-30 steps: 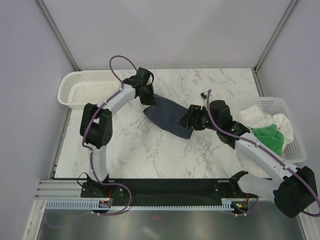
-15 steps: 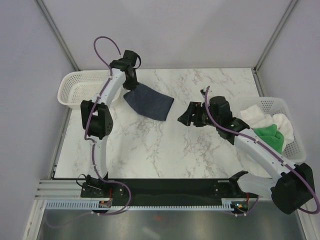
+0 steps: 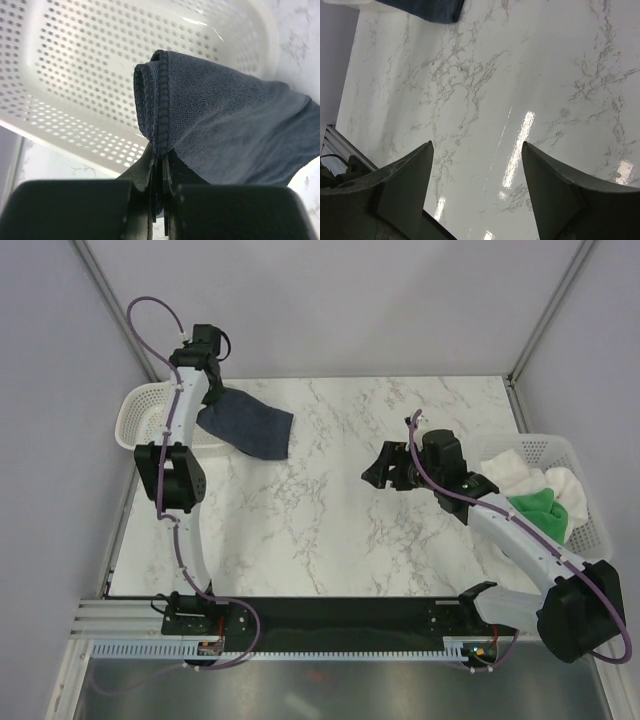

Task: Fold and stack the towels
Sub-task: Neatly place the folded towel into the bin

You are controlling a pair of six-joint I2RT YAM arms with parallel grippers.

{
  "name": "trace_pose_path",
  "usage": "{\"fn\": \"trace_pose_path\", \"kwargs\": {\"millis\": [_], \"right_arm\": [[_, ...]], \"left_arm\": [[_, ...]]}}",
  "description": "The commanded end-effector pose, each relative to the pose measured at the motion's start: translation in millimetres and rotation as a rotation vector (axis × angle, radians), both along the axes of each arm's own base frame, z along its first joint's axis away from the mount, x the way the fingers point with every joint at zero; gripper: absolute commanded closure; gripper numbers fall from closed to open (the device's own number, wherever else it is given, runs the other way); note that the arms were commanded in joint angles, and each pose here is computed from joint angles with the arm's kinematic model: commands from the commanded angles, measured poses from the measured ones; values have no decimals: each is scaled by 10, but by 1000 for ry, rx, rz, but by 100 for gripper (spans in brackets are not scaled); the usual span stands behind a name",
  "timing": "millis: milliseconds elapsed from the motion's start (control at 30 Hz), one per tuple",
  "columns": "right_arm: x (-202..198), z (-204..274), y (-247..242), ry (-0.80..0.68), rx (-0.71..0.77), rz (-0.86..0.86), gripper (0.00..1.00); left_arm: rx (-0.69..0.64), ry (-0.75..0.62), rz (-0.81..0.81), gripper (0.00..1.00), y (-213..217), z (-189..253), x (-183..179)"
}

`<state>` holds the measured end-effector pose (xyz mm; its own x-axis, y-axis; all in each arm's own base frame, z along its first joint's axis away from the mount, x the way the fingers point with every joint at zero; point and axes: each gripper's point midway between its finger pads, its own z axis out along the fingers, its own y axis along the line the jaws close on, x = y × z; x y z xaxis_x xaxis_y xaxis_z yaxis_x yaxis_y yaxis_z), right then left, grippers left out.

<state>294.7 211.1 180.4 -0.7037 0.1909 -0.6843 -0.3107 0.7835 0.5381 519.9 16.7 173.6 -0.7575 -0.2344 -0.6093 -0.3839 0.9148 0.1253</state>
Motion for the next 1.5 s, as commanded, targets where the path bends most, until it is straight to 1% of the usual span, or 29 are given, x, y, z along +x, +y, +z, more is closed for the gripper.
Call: {"fn": "trace_pose_path", "kwargs": {"millis": [0,67,167,367,467,567,667,800,867,967,1033,1067,1100,1133,1200,1267,1333,1367,1433,1467], "right_arm": [[87,-9,-31,-36,-5,-2,20],[99,-30,-46,-33,-3,-3,20],[104,-30,-51,-34,4,4,20],[124,-25,-80,-41,7,2,20],[115,-41,-79,-39,7,6,20],[115,-66,-78,-34,2,9,20],[114,-97,-74,-26,-1,13,20],[122,-108,-62,-21,1,16,21],[121,-120,-63,-19,-2,17,21],[121,-133,-66,-18,-4,16,20],[119,-142,-62,-14,-4,19,20],[124,-142,-60,-17,-4,20,20],[128,-147,-59,-16,-6,20,21],[132,-156,-65,-14,-9,16,20],[138,-182,-71,-8,-14,13,21],[154,-184,-89,-5,-14,2,21],[168,-150,-86,-9,-11,-5,21],[182,-129,-92,-12,-9,-14,21],[238,-21,-102,-29,-6,-39,21],[273,32,-113,-38,-4,-54,20]], "left_arm": [[109,-80,37,98,430,285,156],[159,-76,67,98,646,282,171],[185,-52,103,98,985,156,183],[210,-44,111,98,1373,-90,323],[223,-30,154,98,1571,-211,323],[228,-45,200,98,1738,-198,311],[240,-67,209,98,1851,-166,343],[274,-43,176,98,1890,-238,375],[300,-39,203,98,1973,-237,348],[302,-48,194,98,1987,-281,402],[300,-42,179,91,1986,-379,445],[301,-36,177,82,1990,-433,458],[305,-24,164,64,1985,-488,470],[306,-5,163,55,1989,-582,463],[320,6,170,42,1987,-605,445],[341,-1,188,37,2013,-502,415],[333,-45,209,32,1997,-331,423],[328,-90,210,30,1921,-127,443],[279,-155,197,26,1750,66,495],[262,-187,168,24,1559,182,544]]}}
